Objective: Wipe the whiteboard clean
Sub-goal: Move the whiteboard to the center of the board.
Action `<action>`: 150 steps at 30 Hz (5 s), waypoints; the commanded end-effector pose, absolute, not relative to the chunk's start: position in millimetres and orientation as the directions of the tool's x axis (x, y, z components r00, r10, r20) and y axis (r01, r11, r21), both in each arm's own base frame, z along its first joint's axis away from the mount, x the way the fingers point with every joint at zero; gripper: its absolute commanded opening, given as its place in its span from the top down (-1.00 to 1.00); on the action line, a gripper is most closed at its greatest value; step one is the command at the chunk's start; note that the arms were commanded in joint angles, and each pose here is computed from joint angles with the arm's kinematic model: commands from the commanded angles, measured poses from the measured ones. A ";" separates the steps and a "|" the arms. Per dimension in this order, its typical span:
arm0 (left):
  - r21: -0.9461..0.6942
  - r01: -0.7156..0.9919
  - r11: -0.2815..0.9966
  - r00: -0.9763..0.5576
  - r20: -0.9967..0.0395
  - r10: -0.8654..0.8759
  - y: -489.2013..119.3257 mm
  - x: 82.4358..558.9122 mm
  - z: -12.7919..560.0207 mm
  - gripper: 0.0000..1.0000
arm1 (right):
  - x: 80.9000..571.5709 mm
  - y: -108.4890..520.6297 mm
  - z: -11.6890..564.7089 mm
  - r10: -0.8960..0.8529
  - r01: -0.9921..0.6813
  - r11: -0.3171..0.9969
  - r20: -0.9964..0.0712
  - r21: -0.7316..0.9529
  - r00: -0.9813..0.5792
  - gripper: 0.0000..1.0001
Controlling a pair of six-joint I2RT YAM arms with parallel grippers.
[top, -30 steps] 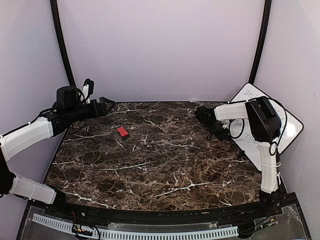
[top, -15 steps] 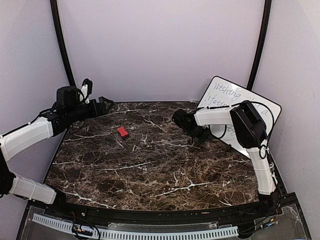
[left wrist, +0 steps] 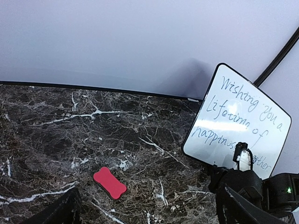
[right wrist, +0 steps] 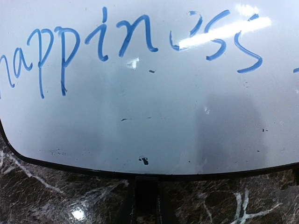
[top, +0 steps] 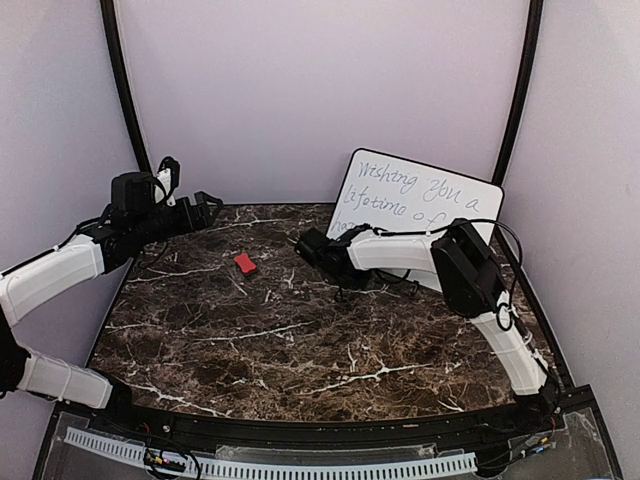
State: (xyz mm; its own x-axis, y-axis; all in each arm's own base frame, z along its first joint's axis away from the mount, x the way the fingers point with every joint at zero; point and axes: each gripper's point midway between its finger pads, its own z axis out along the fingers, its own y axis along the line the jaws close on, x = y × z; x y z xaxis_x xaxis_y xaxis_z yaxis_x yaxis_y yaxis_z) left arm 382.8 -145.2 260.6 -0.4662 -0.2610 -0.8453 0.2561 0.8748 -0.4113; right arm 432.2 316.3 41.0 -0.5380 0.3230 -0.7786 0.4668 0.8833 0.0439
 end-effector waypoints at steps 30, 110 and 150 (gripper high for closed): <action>-0.395 0.232 0.889 -0.460 -0.850 -0.258 -138.7 379.5 260.7 -0.98 | 414.9 415.6 74.4 0.227 0.070 0.971 -0.788 0.228 -0.572 0.16; -0.421 0.233 0.877 -0.489 -0.830 -0.268 -143.8 381.6 251.6 -0.98 | 326.9 289.1 32.8 0.225 0.422 0.906 -0.812 -0.029 -0.539 0.72; -0.165 -0.236 0.958 -0.786 -0.547 -0.288 -170.1 432.6 95.3 -0.98 | 320.4 347.6 193.6 -0.050 -0.212 0.976 -0.899 0.048 -0.434 -0.62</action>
